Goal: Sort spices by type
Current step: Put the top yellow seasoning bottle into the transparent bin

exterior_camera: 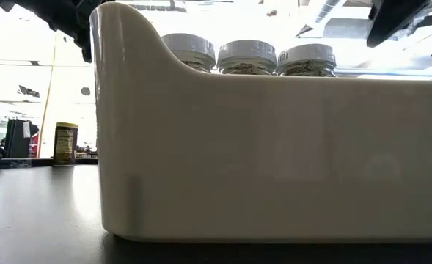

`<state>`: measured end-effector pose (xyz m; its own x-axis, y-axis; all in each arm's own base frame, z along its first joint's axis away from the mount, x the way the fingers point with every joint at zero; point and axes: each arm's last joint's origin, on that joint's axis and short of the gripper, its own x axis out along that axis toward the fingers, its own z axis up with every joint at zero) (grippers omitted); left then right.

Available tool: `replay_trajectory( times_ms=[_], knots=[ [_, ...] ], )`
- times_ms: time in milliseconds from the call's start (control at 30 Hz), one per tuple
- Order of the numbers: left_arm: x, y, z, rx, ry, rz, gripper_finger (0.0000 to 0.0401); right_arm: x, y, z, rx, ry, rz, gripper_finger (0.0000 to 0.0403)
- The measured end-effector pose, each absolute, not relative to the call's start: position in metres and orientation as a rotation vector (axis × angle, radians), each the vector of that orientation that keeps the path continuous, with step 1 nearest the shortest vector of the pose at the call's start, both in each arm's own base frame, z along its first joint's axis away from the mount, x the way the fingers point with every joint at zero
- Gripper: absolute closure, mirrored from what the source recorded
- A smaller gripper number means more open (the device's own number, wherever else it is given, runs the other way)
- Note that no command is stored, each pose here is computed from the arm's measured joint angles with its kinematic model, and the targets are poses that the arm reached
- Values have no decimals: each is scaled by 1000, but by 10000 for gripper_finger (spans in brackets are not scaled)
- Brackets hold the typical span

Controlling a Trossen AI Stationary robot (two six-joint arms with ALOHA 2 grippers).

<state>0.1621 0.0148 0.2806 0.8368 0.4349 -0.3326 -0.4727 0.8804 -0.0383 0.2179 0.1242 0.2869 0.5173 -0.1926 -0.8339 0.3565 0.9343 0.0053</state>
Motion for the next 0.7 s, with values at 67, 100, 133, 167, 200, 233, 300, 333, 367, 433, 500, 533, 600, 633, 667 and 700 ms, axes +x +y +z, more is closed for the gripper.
replay_trajectory(
  times_ms=[67, 100, 133, 167, 200, 233, 300, 333, 367, 433, 500, 533, 600, 633, 667, 700],
  knots=[
    [162, 17, 283, -115, 316, 492, 124, 216, 115, 284, 182, 951, -325, 389],
    [162, 18, 284, -116, 313, 497, 124, 215, 112, 281, 172, 946, -323, 389],
    [162, 18, 284, -116, 314, 500, 124, 213, 107, 278, 164, 939, -322, 390],
    [162, 19, 284, -116, 316, 504, 124, 211, 103, 275, 165, 929, -320, 390],
    [162, 19, 284, -116, 317, 506, 124, 209, 100, 272, 164, 918, -316, 390],
    [162, 19, 284, -117, 317, 506, 124, 205, 96, 269, 167, 909, -315, 390],
    [163, 19, 283, -128, 319, 508, 124, 198, 89, 263, 157, 902, -307, 387],
    [164, 19, 282, -142, 319, 511, 124, 195, 86, 261, 153, 893, -301, 384],
    [165, 19, 282, -159, 320, 514, 124, 191, 83, 260, 147, 888, -297, 382],
    [167, 19, 280, -201, 321, 525, 124, 183, 77, 258, 129, 873, -284, 379],
    [170, 20, 277, -233, 325, 551, 124, 173, 69, 257, 111, 855, -268, 380],
    [172, 20, 275, -242, 329, 566, 124, 168, 65, 256, 103, 849, -263, 382],
    [176, 21, 275, -255, 339, 584, 124, 159, 57, 254, 102, 805, -250, 385],
    [179, 21, 277, -260, 339, 586, 124, 154, 53, 253, 100, 786, -246, 385],
    [182, 21, 282, -262, 333, 586, 124, 150, 50, 252, 103, 763, -241, 385],
    [185, 21, 286, -255, 337, 586, 124, 145, 46, 251, 110, 736, -236, 385]
  ],
)
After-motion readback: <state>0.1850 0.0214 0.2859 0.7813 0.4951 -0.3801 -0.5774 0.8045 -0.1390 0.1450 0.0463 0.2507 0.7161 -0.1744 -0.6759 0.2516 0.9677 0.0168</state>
